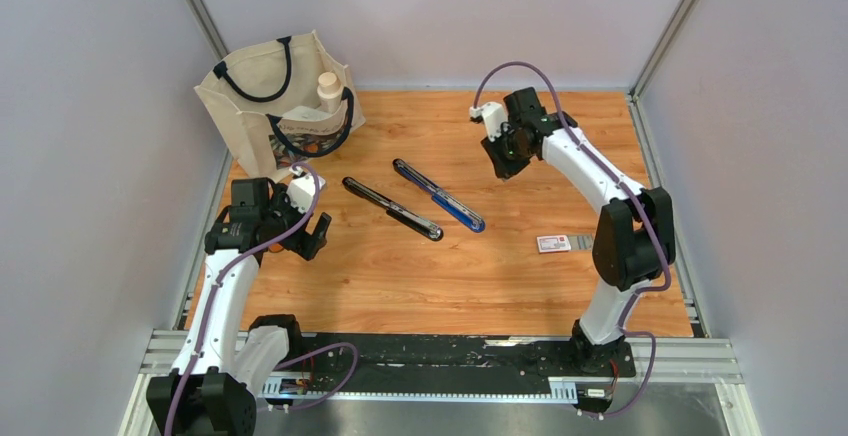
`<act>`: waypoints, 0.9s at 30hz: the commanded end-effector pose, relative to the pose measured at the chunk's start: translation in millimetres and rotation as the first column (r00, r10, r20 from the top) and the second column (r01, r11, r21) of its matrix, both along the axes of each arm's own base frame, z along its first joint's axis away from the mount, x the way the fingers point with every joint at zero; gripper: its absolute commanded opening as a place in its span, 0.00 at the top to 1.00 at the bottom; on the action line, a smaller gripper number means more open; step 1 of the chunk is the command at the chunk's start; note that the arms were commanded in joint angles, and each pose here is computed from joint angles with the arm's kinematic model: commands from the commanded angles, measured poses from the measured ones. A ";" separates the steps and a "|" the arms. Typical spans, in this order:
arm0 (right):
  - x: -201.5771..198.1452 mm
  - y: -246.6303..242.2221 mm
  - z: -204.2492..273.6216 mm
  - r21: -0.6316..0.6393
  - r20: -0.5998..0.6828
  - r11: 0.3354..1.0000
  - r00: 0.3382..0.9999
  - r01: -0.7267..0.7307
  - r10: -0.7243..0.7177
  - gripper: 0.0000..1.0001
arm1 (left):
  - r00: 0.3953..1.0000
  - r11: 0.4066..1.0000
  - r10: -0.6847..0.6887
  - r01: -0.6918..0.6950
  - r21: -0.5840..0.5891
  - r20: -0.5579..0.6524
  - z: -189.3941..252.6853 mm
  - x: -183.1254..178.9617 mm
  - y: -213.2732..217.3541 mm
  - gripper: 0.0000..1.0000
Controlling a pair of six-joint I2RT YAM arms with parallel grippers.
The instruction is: Load the staples into the stapler
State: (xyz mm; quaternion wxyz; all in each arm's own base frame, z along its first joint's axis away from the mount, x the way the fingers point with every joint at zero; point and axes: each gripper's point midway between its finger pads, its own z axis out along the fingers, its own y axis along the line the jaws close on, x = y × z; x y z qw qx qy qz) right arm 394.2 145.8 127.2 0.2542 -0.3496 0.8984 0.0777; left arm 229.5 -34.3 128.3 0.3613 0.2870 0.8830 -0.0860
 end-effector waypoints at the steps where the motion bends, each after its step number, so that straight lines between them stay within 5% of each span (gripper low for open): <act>1: -14.3 44.1 8.7 0.104 0.009 0.994 1.000 0.018 -0.019 0.80 | 0.999 1.000 -0.009 0.009 0.001 0.036 4.6 5.7 0.3 0.06; 11: -38.4 100.9 -14.5 0.116 0.020 0.991 0.998 -0.062 0.060 0.80 | 0.999 1.000 -0.007 0.007 0.004 0.039 4.8 5.7 0.8 0.06; 27: -52.3 100.0 -52.1 0.078 -0.062 0.992 0.993 -0.098 0.103 0.80 | 0.999 1.000 -0.007 0.006 0.007 0.040 4.7 5.5 1.4 0.06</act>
